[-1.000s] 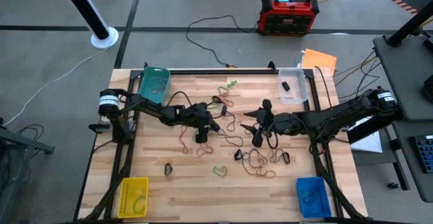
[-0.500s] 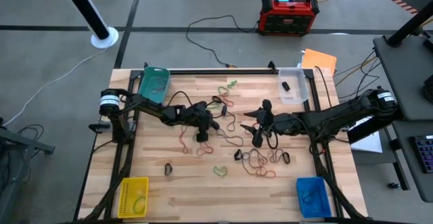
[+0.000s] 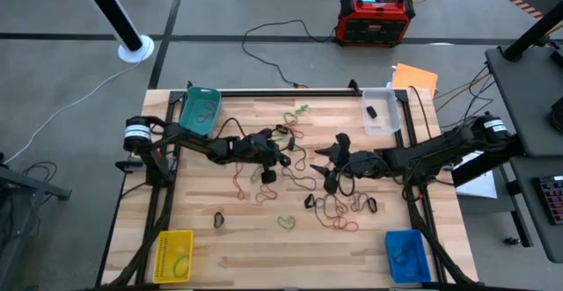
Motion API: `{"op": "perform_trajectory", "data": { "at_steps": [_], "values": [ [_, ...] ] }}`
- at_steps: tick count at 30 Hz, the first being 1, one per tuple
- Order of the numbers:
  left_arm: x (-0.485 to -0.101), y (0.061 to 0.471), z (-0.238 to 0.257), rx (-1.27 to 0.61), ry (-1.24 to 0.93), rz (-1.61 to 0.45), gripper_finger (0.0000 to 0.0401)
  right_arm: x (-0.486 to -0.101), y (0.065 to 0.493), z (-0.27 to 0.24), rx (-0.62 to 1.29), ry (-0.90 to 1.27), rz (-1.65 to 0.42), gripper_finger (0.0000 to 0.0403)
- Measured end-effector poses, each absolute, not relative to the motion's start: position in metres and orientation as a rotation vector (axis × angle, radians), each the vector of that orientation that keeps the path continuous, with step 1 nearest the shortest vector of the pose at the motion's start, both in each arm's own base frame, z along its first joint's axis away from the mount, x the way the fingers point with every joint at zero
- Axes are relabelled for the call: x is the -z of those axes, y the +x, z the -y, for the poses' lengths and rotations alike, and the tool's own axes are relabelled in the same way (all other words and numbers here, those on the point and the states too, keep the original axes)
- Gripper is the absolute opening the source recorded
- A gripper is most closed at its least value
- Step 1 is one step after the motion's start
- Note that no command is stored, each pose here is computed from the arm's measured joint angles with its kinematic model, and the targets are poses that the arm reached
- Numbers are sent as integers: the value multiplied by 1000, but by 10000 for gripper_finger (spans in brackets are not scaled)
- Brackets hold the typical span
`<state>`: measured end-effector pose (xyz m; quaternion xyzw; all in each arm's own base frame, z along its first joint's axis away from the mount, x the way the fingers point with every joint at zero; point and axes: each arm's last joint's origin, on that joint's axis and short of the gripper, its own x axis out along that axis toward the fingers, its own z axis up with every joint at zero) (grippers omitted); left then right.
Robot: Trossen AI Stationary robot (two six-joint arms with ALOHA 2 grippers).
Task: Sort rubber bands into baskets
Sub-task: Put the black rubber band into the transparent bin
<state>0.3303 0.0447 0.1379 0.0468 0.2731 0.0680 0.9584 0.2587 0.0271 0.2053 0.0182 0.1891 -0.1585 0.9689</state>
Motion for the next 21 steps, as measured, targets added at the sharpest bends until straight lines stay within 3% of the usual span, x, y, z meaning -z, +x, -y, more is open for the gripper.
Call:
{"op": "perform_trajectory", "data": {
  "at_steps": [12,21],
  "values": [
    [-165,334,-37,-29,-1,-405,0,-182,294,-33,280,-164,-329,226],
    [-169,334,-35,20,-73,-371,0,-186,309,-35,267,-197,-312,226]
  ]
}}
